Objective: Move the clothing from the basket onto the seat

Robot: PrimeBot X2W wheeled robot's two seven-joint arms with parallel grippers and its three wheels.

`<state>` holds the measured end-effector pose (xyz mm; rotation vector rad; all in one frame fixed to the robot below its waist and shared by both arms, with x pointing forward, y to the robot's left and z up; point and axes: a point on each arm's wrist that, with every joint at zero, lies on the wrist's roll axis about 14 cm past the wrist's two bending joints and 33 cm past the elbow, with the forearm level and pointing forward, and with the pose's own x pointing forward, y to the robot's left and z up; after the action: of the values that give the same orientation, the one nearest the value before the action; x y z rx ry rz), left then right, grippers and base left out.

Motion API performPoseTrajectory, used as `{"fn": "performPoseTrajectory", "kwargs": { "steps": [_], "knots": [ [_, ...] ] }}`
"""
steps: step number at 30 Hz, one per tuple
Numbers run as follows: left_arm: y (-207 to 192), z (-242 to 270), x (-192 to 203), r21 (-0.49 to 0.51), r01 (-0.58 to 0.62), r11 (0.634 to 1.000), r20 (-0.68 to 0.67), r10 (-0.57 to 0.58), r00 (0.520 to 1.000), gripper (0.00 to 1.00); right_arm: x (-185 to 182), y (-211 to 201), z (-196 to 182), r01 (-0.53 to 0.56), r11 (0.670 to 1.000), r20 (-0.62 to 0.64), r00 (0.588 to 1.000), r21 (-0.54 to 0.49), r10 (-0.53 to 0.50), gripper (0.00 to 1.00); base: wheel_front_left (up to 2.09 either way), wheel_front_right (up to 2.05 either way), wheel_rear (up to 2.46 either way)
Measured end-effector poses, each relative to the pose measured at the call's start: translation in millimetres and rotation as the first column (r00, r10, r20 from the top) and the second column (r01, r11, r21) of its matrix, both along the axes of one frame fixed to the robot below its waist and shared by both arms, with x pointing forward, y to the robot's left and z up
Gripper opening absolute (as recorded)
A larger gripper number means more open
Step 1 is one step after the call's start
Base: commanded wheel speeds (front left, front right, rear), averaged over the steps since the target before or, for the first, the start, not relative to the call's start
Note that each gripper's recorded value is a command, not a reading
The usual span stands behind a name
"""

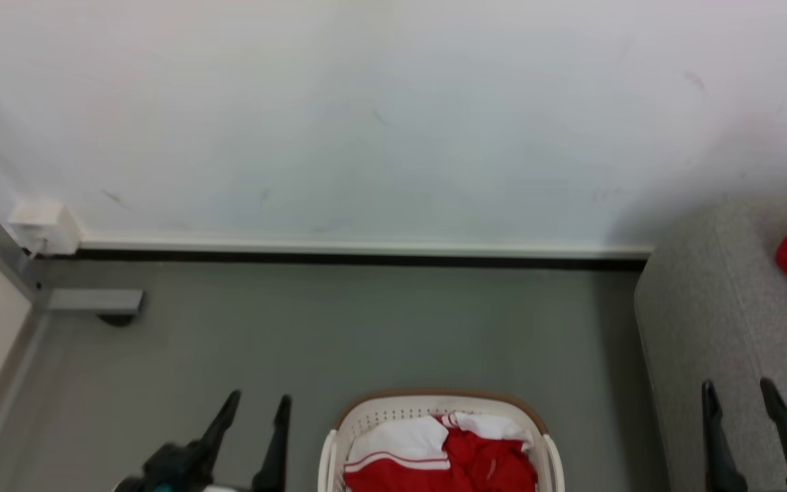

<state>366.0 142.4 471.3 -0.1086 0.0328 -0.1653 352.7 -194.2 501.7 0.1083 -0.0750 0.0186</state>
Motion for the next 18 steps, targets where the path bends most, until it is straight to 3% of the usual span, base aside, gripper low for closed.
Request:
{"fn": "performPoseTrajectory", "kwargs": {
  "steps": [5, 10, 14, 18],
  "knots": [
    [-42, -9, 34, 0.023, 0.132, 0.991, -0.023, -0.132, 0.991, 1.00, 28, -1, 13, -0.001, 1.000, 0.045, 0.999, -0.001, 0.001, 1.00, 0.00, 0.00, 0.00],
    [-88, -56, 55, 0.055, 0.291, 0.955, -0.154, -0.280, 0.948, 1.00, 54, -2, 8, -0.001, 1.000, 0.043, 0.999, -0.002, 0.001, 1.00, 0.00, 0.00, 0.00],
    [-113, -93, 69, 0.080, 0.395, 0.915, -0.265, -0.363, 0.893, 1.00, 72, -4, 4, 0.004, 1.000, 0.045, 0.999, -0.001, -0.004, 1.00, 0.00, 0.00, 0.00],
    [-138, -133, 75, 0.109, 0.503, 0.857, -0.409, -0.423, 0.809, 1.00, 88, -10, 0, 0.018, 1.000, 0.050, 0.999, -0.006, -0.018, 1.00, 0.00, 0.00, 0.00]
  ]
}}
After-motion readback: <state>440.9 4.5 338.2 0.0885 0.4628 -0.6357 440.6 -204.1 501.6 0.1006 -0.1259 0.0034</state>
